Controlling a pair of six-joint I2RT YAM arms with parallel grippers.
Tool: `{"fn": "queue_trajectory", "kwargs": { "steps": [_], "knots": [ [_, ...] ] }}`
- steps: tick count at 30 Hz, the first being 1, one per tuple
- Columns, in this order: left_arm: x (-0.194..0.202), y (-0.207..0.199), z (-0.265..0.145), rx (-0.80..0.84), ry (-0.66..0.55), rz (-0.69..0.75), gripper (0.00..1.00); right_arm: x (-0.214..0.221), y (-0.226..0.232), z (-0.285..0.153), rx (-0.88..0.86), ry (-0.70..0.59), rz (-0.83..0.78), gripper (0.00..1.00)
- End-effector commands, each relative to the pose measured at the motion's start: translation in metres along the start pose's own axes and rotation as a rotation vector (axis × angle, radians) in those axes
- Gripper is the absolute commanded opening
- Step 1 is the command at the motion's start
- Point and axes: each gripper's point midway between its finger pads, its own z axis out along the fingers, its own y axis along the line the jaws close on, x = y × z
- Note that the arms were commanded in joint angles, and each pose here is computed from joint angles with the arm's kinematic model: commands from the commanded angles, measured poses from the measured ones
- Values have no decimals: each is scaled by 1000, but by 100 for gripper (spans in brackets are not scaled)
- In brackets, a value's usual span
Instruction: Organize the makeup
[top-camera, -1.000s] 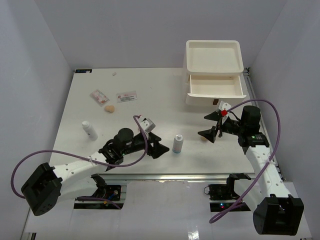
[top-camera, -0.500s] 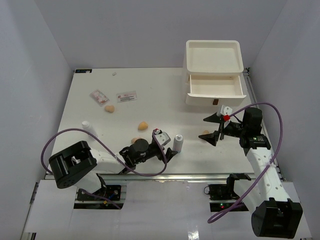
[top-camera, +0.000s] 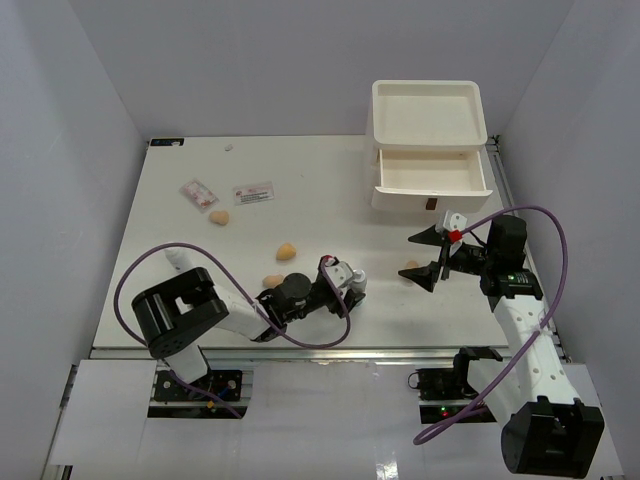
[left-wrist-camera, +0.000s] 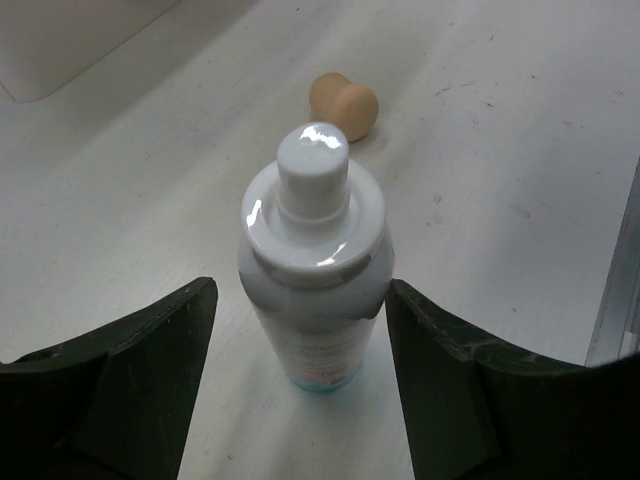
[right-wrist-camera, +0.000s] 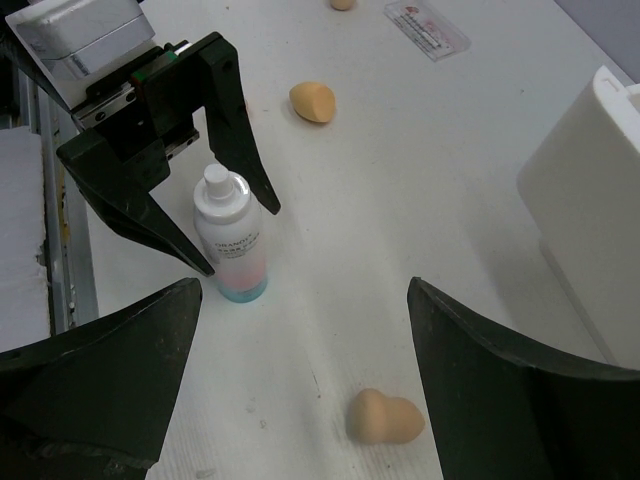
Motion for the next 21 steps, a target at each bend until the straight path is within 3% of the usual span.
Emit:
{"fn": "queue_trajectory", "kwargs": {
  "steps": [1,8,13,16,18,21],
  "knots": [
    [-26,-11,12,55,-73,-8,76,-9,3,-2,-12,-18,-23,90],
    [-26,-14,15,74,-69,-20,63,-10,1,-3,-3,-16,-28,90],
    [-28,-18,12,100,-48,-10,26,-10,0,-4,6,-14,-25,90],
    [-39,-20,8,111,-46,-10,10,-11,-1,-4,14,-11,-27,90],
    [-49,-20,5,113,-43,-15,5,-11,-3,-5,26,-5,-27,90],
    [-95,-14,8,88,-75,-30,0,-11,-12,-9,75,15,-27,90]
  ]
}}
